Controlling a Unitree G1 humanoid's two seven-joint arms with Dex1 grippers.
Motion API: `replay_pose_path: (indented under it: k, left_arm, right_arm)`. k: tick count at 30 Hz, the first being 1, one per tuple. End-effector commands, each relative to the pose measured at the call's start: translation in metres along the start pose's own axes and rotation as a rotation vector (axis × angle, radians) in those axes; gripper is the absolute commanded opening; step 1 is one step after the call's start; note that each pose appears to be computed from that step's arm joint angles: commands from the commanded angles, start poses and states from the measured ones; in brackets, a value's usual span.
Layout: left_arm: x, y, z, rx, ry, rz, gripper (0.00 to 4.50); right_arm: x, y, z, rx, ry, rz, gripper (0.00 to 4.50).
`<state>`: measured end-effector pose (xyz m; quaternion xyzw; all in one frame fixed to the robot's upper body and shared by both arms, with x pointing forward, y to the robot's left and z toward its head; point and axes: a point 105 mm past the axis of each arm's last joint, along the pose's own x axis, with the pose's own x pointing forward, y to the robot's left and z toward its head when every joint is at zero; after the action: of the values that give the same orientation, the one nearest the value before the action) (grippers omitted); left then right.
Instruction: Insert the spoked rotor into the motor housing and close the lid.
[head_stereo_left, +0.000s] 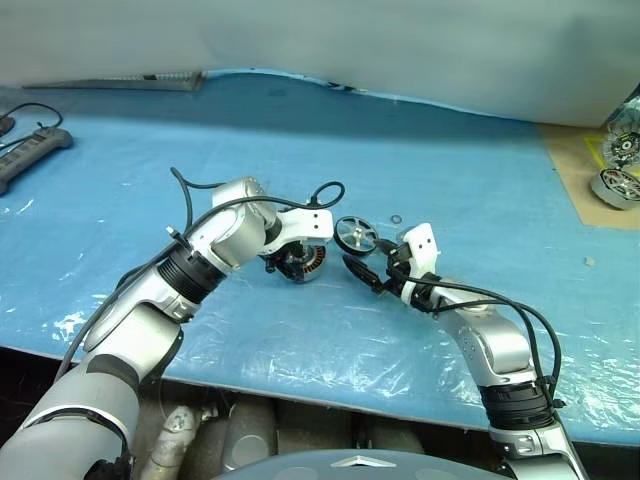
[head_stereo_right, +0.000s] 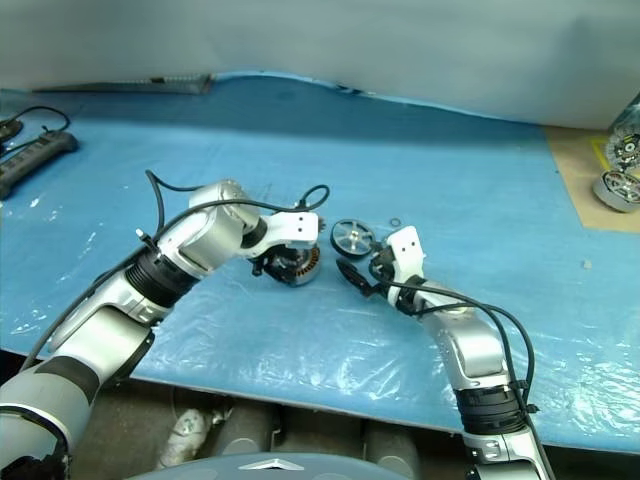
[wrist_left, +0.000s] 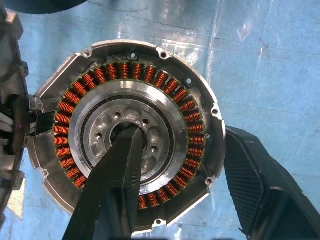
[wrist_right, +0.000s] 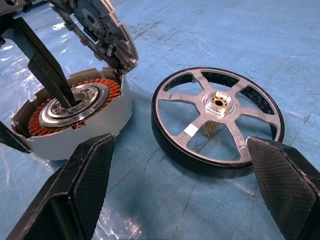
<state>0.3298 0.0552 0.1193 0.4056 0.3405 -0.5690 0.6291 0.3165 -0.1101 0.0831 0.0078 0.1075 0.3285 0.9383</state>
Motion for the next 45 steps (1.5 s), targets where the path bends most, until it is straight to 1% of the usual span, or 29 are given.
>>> replay_pose_path:
  k: [1, 4, 6, 7, 11, 16, 19, 22, 25, 27, 29, 31, 34, 35, 38, 41, 45]
  left_arm:
    - [0.009, -0.011, -0.006, -0.041, 0.017, -0.07, 2.76]
    - [0.006, -0.012, -0.002, -0.036, 0.007, -0.075, 3.63]
    - [0.002, -0.011, 0.0, -0.035, -0.003, -0.071, 4.37]
    - [0.0, -0.011, 0.001, -0.031, -0.008, -0.067, 4.47]
    - [-0.015, -0.005, 0.006, -0.022, -0.041, -0.033, 4.47]
    - [-0.049, 0.005, 0.007, -0.055, -0.123, 0.059, 4.47]
    - [-0.064, 0.003, 0.008, -0.102, -0.21, 0.073, 4.47]
    - [-0.073, 0.0, 0.007, -0.175, -0.316, 0.075, 4.47]
    - [-0.066, -0.001, -0.012, -0.256, -0.357, 0.122, 4.47]
    - [-0.059, -0.011, -0.024, -0.295, -0.392, 0.106, 4.47]
    - [-0.053, -0.019, -0.033, -0.331, -0.454, 0.105, 4.47]
    - [-0.05, -0.025, -0.038, -0.342, -0.532, 0.125, 4.47]
    - [-0.052, -0.035, -0.046, -0.352, -0.745, 0.196, 4.47]
    - [-0.052, -0.037, -0.052, -0.348, -0.784, 0.231, 4.47]
    - [-0.042, -0.045, -0.072, -0.4, -0.796, 0.293, 4.47]
    - [-0.04, -0.057, -0.08, -0.396, -0.86, 0.344, 4.47]
    - [-0.038, -0.054, -0.09, -0.44, -0.931, 0.47, 4.47]
  right_arm:
    - [0.0, 0.001, 0.008, -0.021, -0.032, 0.001, 4.5]
    - [0.001, 0.0, 0.007, -0.023, -0.03, 0.0, 4.5]
    - [0.001, 0.0, 0.007, -0.022, -0.031, 0.001, 4.5]
    - [0.001, 0.001, 0.007, -0.021, -0.031, 0.002, 4.5]
    - [-0.001, 0.001, 0.007, -0.023, -0.029, 0.003, 4.5]
    - [-0.006, -0.004, 0.011, -0.029, -0.044, -0.015, 4.5]
    - [-0.009, -0.006, 0.011, -0.032, -0.046, -0.022, 4.5]
    - [-0.013, -0.008, 0.013, -0.031, -0.056, -0.029, 4.5]
    - [-0.017, -0.012, 0.014, -0.035, -0.055, -0.04, 4.5]
    - [-0.019, -0.015, 0.015, -0.037, -0.052, -0.047, 4.5]
    - [-0.021, -0.016, 0.015, -0.04, -0.049, -0.053, 4.5]
    - [-0.023, -0.018, 0.015, -0.043, -0.046, -0.055, 4.5]
    - [-0.027, -0.02, 0.016, -0.05, -0.043, -0.064, 4.5]
    - [-0.028, -0.021, 0.016, -0.053, -0.043, -0.067, 4.5]
    - [-0.031, -0.023, 0.018, -0.065, -0.049, -0.074, 4.5]
    - [-0.033, -0.026, 0.019, -0.073, -0.057, -0.091, 4.5]
    - [-0.036, -0.028, 0.023, -0.104, -0.095, -0.116, 4.5]
